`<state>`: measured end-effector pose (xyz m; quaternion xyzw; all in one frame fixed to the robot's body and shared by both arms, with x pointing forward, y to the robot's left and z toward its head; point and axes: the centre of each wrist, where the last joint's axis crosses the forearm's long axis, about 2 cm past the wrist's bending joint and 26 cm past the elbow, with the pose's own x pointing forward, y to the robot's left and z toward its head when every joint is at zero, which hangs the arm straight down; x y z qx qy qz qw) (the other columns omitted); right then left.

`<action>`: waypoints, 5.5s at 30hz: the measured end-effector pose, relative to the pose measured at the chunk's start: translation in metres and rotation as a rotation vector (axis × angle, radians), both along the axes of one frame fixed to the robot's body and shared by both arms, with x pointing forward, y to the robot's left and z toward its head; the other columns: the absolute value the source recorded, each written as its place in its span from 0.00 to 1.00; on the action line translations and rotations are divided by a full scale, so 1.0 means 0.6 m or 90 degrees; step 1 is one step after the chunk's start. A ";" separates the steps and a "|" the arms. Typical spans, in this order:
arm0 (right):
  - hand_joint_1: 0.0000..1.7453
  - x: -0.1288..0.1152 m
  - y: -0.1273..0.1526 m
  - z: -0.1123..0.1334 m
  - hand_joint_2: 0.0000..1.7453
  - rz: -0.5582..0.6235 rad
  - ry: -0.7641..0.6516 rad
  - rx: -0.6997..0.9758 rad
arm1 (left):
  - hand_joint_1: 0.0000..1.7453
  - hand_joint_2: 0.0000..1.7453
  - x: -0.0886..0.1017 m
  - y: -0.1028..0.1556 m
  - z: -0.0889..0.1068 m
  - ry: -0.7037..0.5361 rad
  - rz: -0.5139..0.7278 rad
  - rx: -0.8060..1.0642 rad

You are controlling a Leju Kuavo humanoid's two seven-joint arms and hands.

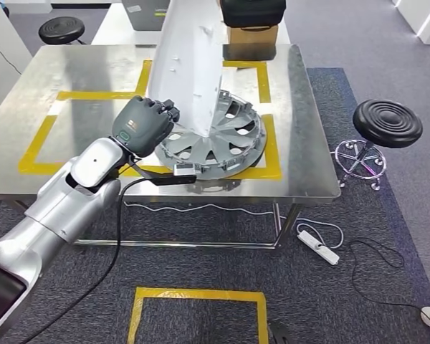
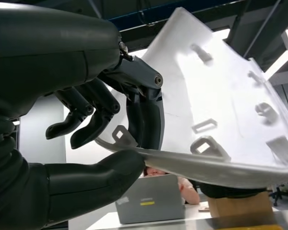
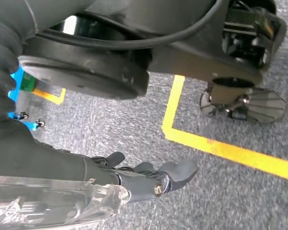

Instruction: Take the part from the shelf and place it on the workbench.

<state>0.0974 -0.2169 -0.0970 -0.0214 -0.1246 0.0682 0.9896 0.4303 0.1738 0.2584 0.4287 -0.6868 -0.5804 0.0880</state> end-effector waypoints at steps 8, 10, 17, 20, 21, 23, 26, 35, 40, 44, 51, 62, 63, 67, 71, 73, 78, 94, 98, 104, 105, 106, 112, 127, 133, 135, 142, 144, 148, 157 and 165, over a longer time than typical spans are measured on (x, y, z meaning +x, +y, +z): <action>0.00 -0.002 0.000 0.000 1.00 0.000 0.001 0.000 | 1.00 1.00 -0.001 0.001 -0.004 0.003 0.000 0.001; 0.00 -0.001 0.000 0.000 1.00 0.000 0.000 0.000 | 1.00 1.00 0.000 0.003 -0.002 0.001 0.001 0.002; 0.00 0.000 0.000 0.000 1.00 0.000 -0.001 0.000 | 1.00 1.00 -0.001 0.005 -0.004 0.000 0.002 0.000; 0.00 0.002 0.000 0.000 1.00 0.001 -0.002 0.000 | 1.00 1.00 -0.001 0.005 -0.006 0.000 0.002 0.003; 0.00 0.002 0.000 0.000 1.00 0.001 -0.002 0.000 | 1.00 1.00 -0.001 0.006 -0.007 0.001 0.002 0.004; 0.00 0.002 0.000 0.000 1.00 0.001 -0.001 0.000 | 1.00 1.00 -0.002 0.008 -0.010 0.003 0.004 0.006; 0.00 0.001 0.000 0.000 1.00 0.002 -0.001 0.000 | 1.00 1.00 -0.002 0.012 -0.012 0.006 0.007 0.008; 0.00 0.004 0.000 0.001 1.00 0.013 -0.001 -0.001 | 1.00 1.00 0.025 0.049 -0.016 0.033 0.049 0.014; 0.00 0.010 0.000 0.002 1.00 0.021 -0.002 -0.003 | 1.00 1.00 0.051 0.099 -0.023 0.053 0.106 0.019; 0.00 0.014 0.000 0.003 1.00 0.025 -0.003 -0.004 | 1.00 1.00 0.064 0.142 -0.029 0.062 0.149 0.019; 0.00 0.019 0.001 0.004 1.00 0.034 -0.004 -0.003 | 1.00 1.00 0.073 0.206 -0.037 0.076 0.222 0.012; 0.00 0.023 0.002 0.005 0.50 0.042 -0.005 -0.002 | 0.50 1.00 0.067 0.283 -0.058 0.092 0.297 -0.013; 0.00 0.023 0.002 0.005 0.25 0.042 -0.005 -0.002 | 0.25 1.00 0.065 0.286 -0.062 0.094 0.300 -0.014; 0.00 0.022 0.002 0.005 0.00 0.043 -0.004 -0.002 | 0.00 1.00 0.060 0.301 -0.072 0.101 0.309 -0.011; 0.00 0.022 0.002 0.005 0.00 0.044 -0.004 -0.002 | 0.00 0.75 0.056 0.312 -0.078 0.100 0.316 -0.022; 0.00 0.022 0.002 0.005 0.00 0.044 -0.004 -0.002 | 0.00 0.25 0.053 0.316 -0.082 0.099 0.318 -0.026; 0.00 0.022 0.002 0.005 0.00 0.044 -0.004 -0.001 | 0.00 0.00 0.048 0.327 -0.090 0.100 0.327 -0.030; 0.00 0.020 0.003 0.005 0.00 0.044 -0.003 -0.001 | 0.00 0.00 0.034 0.359 -0.106 0.104 0.344 -0.027; 0.00 0.020 0.004 0.005 0.00 0.044 -0.004 0.000 | 0.00 0.00 0.031 0.360 -0.110 0.102 0.350 -0.037; 0.00 0.021 0.005 0.006 0.00 0.045 -0.004 0.000 | 0.00 0.00 0.032 0.355 -0.110 0.105 0.352 -0.058; 0.00 0.022 0.005 0.006 0.00 0.045 -0.005 0.000 | 0.00 0.00 0.033 0.355 -0.110 0.105 0.352 -0.061; 0.00 0.023 0.006 0.006 0.00 0.046 -0.005 0.000 | 0.00 0.00 0.033 0.354 -0.109 0.106 0.351 -0.063; 0.00 0.024 0.005 0.006 0.00 0.047 -0.007 0.000 | 0.00 0.00 0.034 0.341 -0.114 0.125 0.335 -0.071; 0.00 0.031 0.008 0.008 0.00 0.052 -0.011 0.000 | 0.00 0.00 0.033 0.334 -0.118 0.138 0.326 -0.072; 0.00 0.033 0.008 0.009 0.00 0.053 -0.012 0.000 | 0.00 0.00 0.035 0.331 -0.115 0.134 0.324 -0.076; 0.00 0.030 0.008 0.008 0.00 0.053 -0.011 0.000 | 0.00 0.00 0.035 0.330 -0.116 0.136 0.325 -0.077; 0.00 0.028 0.008 0.008 0.00 0.053 -0.009 0.001 | 0.00 0.00 0.032 0.328 -0.122 0.140 0.324 -0.077; 0.00 0.028 0.008 0.008 0.00 0.053 -0.009 0.001 | 0.00 0.00 0.031 0.328 -0.125 0.142 0.324 -0.076; 0.00 0.031 0.008 0.008 0.00 0.052 -0.011 0.000 | 0.00 0.00 0.029 0.330 -0.128 0.143 0.328 -0.077; 0.00 0.029 0.007 0.008 0.00 0.052 -0.010 0.000 | 0.00 0.25 0.014 0.336 -0.154 0.167 0.341 -0.083; 0.00 0.022 0.007 0.006 1.00 0.052 -0.004 -0.004 | 0.00 1.00 -0.062 0.346 -0.270 0.343 0.440 -0.166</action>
